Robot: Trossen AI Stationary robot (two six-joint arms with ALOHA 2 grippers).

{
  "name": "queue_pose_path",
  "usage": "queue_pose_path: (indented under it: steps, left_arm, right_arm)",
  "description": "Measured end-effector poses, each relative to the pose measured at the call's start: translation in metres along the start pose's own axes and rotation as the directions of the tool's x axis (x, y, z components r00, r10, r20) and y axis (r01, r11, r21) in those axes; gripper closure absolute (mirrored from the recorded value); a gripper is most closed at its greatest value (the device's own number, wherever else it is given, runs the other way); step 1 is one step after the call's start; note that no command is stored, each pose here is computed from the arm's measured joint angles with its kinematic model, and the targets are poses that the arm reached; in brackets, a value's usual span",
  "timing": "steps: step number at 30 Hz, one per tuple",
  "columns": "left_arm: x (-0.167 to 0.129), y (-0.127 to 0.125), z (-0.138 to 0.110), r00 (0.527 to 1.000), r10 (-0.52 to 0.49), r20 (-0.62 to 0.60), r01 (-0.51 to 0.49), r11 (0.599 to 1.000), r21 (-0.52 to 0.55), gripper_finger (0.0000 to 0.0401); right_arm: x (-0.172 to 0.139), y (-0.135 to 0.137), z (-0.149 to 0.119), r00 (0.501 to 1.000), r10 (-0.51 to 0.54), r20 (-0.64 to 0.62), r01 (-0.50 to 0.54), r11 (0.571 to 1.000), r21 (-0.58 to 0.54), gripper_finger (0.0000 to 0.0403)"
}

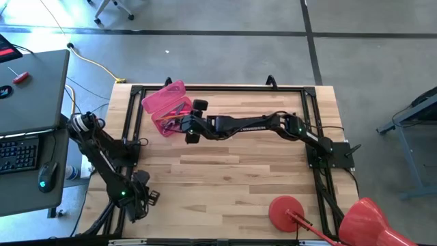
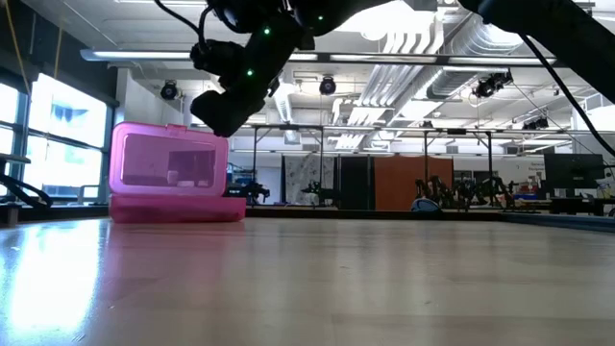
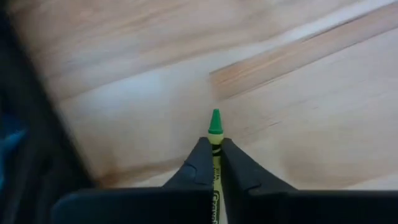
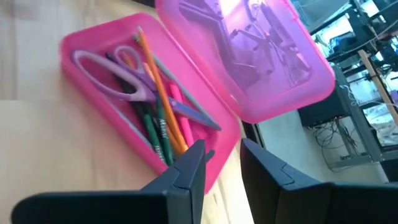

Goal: Pick & place school supplies into a supply box
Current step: Put the light green crayon into the supply box

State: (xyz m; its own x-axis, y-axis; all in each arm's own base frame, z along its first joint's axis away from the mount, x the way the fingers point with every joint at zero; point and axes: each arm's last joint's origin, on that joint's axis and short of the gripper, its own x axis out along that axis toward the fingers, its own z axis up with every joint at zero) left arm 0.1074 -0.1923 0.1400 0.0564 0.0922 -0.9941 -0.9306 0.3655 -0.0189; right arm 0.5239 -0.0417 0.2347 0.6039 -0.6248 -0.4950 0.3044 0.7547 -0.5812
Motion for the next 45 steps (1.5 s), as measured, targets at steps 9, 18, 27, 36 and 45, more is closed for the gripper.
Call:
queue_pose_path:
  steps: [9, 18, 27, 36, 45]
  left_arm:
    - [0.004, -0.021, 0.028, 0.978, -0.104, 0.181, 0.093, 0.994, 0.064, 0.0367]
    - [0.015, -0.044, 0.09, 0.946, -0.072, 0.315, 0.009, 0.98, 0.198, 0.0356]
    - [0.042, -0.049, 0.132, 0.912, -0.176, 0.37, 0.075, 0.96, 0.27, 0.0321]
    - [0.042, -0.053, 0.134, 0.905, -0.21, 0.37, 0.076, 0.935, 0.346, 0.026]
    - [0.041, -0.046, 0.093, 0.854, -0.28, 0.439, 0.142, 0.937, 0.32, 0.025]
  right_arm:
    - [-0.063, 0.003, 0.022, 0.995, 0.082, 0.05, -0.08, 0.996, -0.042, 0.0324]
    - [-0.156, -0.039, 0.041, 0.986, 0.117, 0.121, -0.112, 0.993, -0.048, 0.0324]
    - [-0.242, -0.092, 0.035, 0.979, 0.113, 0.167, -0.116, 0.993, 0.007, 0.0324]
    - [-0.265, -0.111, 0.019, 0.986, 0.134, 0.096, -0.14, 0.989, 0.057, 0.0325]
    - [-0.243, -0.087, 0.002, 0.992, 0.125, -0.005, -0.125, 0.992, -0.005, 0.0325]
